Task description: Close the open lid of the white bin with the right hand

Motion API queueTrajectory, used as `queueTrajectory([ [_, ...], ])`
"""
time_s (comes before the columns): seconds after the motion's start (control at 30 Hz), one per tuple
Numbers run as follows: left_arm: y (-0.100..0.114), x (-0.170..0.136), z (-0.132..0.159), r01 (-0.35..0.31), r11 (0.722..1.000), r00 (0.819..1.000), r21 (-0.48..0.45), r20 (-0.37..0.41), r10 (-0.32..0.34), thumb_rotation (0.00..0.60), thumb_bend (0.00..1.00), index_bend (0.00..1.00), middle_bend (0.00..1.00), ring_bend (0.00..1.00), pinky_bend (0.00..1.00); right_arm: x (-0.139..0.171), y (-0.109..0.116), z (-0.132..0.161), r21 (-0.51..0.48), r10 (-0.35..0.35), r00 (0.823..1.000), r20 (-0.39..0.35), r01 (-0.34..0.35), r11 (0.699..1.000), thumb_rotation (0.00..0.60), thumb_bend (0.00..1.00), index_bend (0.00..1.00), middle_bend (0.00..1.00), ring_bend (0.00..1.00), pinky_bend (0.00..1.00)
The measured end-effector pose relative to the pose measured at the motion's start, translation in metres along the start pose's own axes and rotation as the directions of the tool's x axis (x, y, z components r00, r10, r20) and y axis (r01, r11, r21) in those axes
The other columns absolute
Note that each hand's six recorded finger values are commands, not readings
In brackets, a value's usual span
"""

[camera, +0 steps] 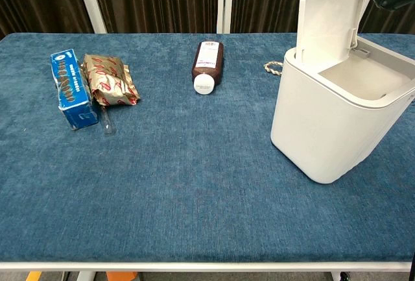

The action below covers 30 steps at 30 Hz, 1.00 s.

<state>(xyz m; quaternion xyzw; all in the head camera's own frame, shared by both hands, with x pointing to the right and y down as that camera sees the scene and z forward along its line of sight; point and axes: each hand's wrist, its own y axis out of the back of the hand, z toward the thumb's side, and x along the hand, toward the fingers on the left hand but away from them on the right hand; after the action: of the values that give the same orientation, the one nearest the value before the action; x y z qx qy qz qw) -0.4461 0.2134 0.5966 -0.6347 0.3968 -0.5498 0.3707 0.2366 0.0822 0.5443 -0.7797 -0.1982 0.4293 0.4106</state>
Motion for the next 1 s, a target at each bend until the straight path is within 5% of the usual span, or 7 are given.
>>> queueTrajectory([
  [0.57, 0.004, 0.000, 0.003, -0.001, 1.000, 1.000, 0.007, 0.006, 0.001, 0.600, 0.00, 0.13, 0.13, 0.06, 0.14, 0.040, -0.008, -0.003, 0.007, 0.003, 1.000, 0.011, -0.003, 1.000, 0.600, 1.00, 0.13, 0.34, 0.22, 0.23],
  [1.0, 0.005, 0.001, 0.003, -0.005, 1.000, 1.000, 0.008, 0.002, 0.005, 0.600, 0.00, 0.13, 0.13, 0.06, 0.14, 0.076, -0.043, 0.000, 0.008, 0.054, 0.998, 0.009, -0.054, 0.999, 0.600, 1.00, 0.13, 0.33, 0.22, 0.23],
])
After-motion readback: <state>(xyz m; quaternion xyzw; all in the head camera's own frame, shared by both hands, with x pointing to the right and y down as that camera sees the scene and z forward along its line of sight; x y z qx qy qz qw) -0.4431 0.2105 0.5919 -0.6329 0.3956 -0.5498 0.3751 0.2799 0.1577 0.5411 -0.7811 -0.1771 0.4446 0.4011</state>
